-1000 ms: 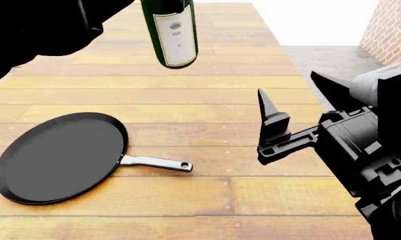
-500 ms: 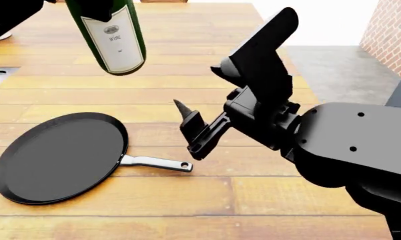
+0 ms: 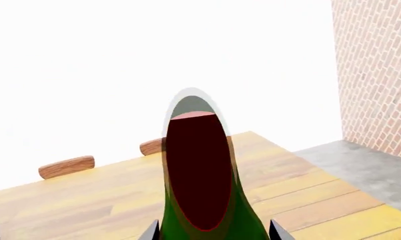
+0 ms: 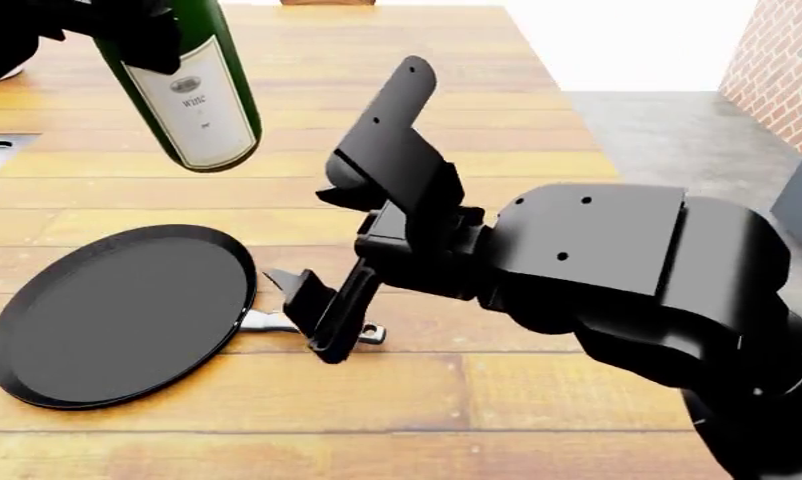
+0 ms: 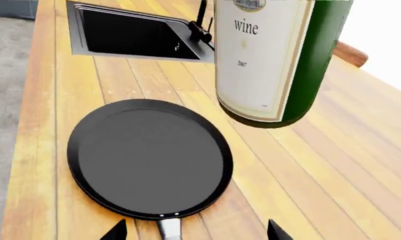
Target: Pick the pan and bottle and place them in the sink. Then turn on the water.
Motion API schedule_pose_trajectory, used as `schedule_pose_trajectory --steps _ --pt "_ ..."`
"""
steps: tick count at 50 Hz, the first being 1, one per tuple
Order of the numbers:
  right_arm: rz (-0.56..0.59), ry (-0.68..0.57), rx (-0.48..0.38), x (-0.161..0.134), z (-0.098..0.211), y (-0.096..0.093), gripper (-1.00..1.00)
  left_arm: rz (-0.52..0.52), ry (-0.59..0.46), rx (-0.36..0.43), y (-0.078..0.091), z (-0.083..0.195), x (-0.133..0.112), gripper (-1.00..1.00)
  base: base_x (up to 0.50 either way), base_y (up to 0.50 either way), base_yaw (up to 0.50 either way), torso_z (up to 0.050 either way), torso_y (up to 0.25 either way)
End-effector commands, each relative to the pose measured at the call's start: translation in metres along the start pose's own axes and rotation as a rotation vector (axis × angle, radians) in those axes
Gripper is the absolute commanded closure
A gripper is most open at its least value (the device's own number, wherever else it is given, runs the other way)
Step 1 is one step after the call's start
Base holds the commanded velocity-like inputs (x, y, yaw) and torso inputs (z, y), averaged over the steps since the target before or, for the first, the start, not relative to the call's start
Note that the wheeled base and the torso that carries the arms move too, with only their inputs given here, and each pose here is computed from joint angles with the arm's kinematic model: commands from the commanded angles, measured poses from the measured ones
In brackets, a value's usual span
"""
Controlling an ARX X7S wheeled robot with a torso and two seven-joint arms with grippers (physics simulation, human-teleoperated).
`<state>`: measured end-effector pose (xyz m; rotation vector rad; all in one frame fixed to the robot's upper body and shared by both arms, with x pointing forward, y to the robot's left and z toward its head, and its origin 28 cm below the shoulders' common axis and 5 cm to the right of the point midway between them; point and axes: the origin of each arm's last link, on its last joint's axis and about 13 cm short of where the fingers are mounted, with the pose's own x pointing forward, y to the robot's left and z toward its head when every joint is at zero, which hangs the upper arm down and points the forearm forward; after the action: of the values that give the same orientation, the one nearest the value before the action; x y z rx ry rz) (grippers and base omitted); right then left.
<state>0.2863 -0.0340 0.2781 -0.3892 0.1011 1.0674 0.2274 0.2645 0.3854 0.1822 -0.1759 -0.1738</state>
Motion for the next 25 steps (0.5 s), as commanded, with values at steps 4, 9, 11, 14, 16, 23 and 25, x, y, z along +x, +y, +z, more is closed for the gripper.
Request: schedule_pose_trajectory --steps 4,9,11,14,16,23,25 --pt "0.175 0.015 -0.010 0.007 -0.001 0.010 -1.00 0.032 -0.038 -0.012 0.004 0.004 -0.004 1.00 0.00 0.00 0.00 0.000 0.000" --pt "0.170 -0.003 -0.006 0.010 0.001 0.008 -1.00 0.032 -0.039 -0.011 0.004 0.004 -0.004 1.00 0.00 0.00 0.00 0.000 0.002" --pt "0.146 -0.003 -0.003 0.012 0.000 0.006 -1.00 0.033 -0.039 -0.012 0.005 0.004 -0.005 1.00 0.00 0.00 0.00 0.000 0.000" --pt "0.118 0.013 0.031 0.016 -0.001 0.002 -1.00 0.037 -0.037 -0.013 0.005 0.002 -0.005 1.00 0.00 0.00 0.00 0.000 0.000" --pt "0.110 0.014 0.038 0.018 0.000 0.001 -1.00 0.039 -0.037 -0.015 0.006 0.002 -0.005 1.00 0.00 0.00 0.00 0.000 0.000" --pt "0.074 0.012 0.026 0.021 -0.004 0.000 -1.00 0.042 -0.033 -0.018 0.007 0.000 -0.005 1.00 0.00 0.00 0.00 0.000 0.001" --pt "0.052 0.014 0.016 0.022 -0.004 -0.001 -1.00 0.043 -0.032 -0.018 0.007 -0.001 -0.005 1.00 0.00 0.00 0.00 0.000 0.000"
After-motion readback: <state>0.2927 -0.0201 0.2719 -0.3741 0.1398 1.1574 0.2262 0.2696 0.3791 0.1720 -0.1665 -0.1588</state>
